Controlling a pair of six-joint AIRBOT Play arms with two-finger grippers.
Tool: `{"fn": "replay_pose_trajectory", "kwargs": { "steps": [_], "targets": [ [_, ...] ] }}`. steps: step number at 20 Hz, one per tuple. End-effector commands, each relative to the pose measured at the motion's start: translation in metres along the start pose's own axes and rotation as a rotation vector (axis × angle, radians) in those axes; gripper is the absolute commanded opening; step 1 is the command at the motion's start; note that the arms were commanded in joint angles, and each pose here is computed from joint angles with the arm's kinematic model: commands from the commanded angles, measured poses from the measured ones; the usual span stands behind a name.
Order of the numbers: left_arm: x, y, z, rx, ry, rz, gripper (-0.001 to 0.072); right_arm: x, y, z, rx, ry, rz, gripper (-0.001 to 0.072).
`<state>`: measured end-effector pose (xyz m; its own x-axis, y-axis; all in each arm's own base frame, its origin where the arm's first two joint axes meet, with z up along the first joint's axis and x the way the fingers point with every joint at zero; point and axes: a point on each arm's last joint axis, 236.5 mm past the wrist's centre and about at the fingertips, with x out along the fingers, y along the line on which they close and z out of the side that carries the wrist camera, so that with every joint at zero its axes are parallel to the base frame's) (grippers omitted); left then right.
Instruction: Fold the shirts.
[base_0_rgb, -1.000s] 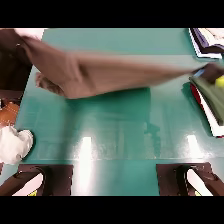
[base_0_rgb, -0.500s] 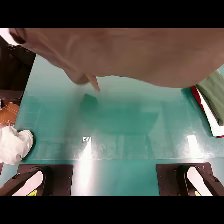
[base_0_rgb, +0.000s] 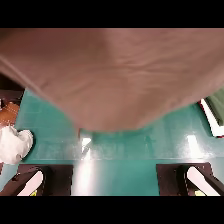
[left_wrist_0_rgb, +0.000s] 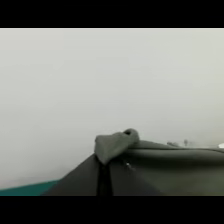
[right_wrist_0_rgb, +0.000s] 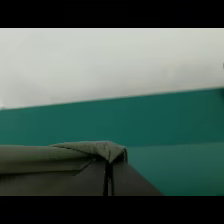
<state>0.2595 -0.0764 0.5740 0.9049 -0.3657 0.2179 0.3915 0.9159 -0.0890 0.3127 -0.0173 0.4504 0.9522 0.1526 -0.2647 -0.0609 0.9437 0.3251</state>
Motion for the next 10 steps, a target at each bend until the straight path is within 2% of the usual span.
{"fn": "replay_pose_trajectory", "kwargs": {
  "steps": [1,5,10],
  "targets": [
    [0.032,0.06,-0.09,-0.089,0.24,0.113,0.0031,0.055,-0.06,-0.07,0.2,0.315,-0.056,0.001],
    [0.073,0.096,-0.24,-0.317,0.634,0.063,0.0031,0.106,-0.127,-0.159,0.3,0.657,-0.203,0.0011],
    [0.101,0.131,-0.38,-0.551,0.932,0.032,0.0031,0.189,-0.135,-0.225,0.257,0.815,-0.197,0.001]
  ]
}}
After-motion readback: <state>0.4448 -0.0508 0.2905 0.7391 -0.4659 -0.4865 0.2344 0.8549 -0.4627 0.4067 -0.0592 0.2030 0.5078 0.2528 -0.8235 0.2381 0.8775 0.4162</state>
